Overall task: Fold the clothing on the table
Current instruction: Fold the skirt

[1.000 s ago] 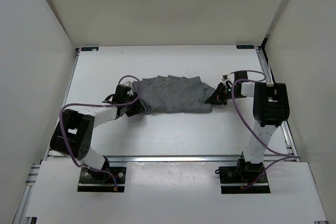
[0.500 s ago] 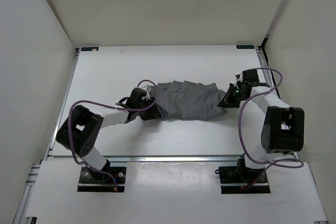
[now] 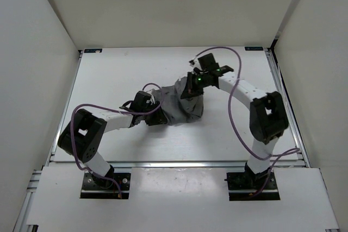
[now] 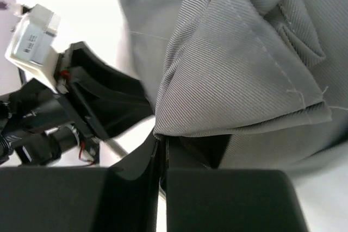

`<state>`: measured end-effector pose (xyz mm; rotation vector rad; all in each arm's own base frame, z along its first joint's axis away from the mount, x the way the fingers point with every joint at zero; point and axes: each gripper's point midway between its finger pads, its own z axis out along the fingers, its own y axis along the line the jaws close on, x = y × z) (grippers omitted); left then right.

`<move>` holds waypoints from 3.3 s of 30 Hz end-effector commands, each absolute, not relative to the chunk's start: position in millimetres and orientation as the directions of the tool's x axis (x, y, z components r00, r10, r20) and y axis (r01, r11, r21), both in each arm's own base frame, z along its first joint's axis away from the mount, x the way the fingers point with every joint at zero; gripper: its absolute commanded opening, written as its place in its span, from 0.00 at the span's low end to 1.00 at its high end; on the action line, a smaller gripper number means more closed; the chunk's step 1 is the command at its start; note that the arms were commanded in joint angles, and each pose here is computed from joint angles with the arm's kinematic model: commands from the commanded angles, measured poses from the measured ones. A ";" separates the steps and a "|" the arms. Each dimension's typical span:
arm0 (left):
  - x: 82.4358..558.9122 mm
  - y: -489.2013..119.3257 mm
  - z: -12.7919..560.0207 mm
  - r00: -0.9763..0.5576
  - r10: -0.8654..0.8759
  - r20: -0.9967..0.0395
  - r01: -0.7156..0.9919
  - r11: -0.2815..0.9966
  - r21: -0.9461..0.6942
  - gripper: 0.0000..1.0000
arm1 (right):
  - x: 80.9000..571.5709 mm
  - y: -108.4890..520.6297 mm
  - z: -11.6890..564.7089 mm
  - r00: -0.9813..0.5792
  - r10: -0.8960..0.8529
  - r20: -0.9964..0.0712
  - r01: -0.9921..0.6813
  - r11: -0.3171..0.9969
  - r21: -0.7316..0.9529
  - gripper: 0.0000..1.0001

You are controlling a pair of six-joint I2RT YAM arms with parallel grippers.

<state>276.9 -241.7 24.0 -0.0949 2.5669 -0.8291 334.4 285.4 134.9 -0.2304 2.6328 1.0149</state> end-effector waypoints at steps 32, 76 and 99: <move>317.3 -284.2 167.5 -0.840 -0.228 -0.492 0.293 0.572 -0.766 0.41 | 339.3 180.9 137.5 -0.913 0.213 -0.347 -0.032 0.812 0.582 0.01; 423.7 -363.2 121.6 -0.793 -0.206 -0.573 0.240 0.758 -0.606 0.36 | 295.3 140.6 111.6 -0.894 0.364 -0.262 0.088 0.716 0.693 0.00; 387.8 -341.8 45.3 -0.827 -0.129 -0.547 0.185 0.857 -0.481 0.27 | 287.2 144.7 107.4 -0.903 0.360 -0.235 0.095 0.699 0.709 0.00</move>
